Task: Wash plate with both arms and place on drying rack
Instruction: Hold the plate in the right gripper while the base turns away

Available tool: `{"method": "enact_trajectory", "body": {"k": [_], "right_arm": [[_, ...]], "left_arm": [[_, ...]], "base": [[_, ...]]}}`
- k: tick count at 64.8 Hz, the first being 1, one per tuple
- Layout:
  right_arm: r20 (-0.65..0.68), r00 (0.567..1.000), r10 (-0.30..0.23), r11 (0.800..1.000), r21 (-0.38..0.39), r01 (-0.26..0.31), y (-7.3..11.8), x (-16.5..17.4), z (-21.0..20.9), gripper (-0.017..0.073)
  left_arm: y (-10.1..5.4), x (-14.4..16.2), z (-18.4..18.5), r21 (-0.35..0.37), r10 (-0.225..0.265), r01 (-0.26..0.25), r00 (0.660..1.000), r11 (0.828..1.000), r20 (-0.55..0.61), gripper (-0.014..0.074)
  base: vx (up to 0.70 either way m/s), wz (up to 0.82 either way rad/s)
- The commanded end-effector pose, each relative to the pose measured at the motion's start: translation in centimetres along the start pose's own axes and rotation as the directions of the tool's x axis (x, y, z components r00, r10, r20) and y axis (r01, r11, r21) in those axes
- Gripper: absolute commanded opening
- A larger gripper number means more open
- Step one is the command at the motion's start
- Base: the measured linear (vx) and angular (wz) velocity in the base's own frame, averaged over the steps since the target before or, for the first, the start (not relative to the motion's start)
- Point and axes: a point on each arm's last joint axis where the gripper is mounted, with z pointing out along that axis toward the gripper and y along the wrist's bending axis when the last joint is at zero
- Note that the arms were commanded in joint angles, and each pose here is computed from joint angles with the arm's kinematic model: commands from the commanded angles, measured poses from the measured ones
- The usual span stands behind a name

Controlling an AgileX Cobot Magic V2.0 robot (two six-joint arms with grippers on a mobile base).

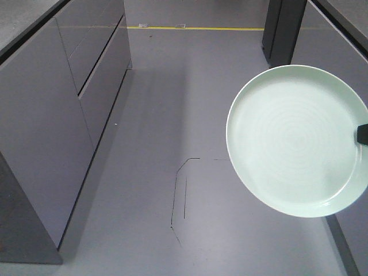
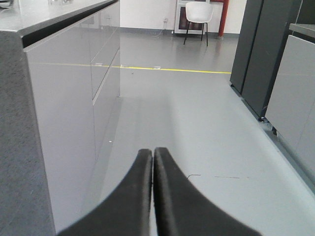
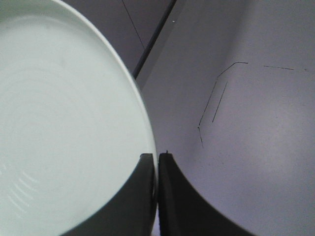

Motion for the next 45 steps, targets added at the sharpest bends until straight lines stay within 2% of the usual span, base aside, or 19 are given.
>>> {"method": "enact_trajectory", "body": {"k": [1,45], "right_arm": [[0.088,0.996,-0.004,1.000,-0.002,0.004,0.46,-1.06,-0.72,-0.0006],[0.088,0.996,-0.004,1.000,-0.002,0.004,0.46,-1.06,-0.72,-0.0006]], "left_arm": [[-0.16,-0.07,0.01,0.028,-0.003,0.001,0.998,1.000,0.061,-0.0006],[-0.16,-0.07,0.01,0.028,-0.003,0.001,0.998,1.000,0.061,-0.0006]], "base": [[0.22,-0.07],[0.23,-0.05]]}}
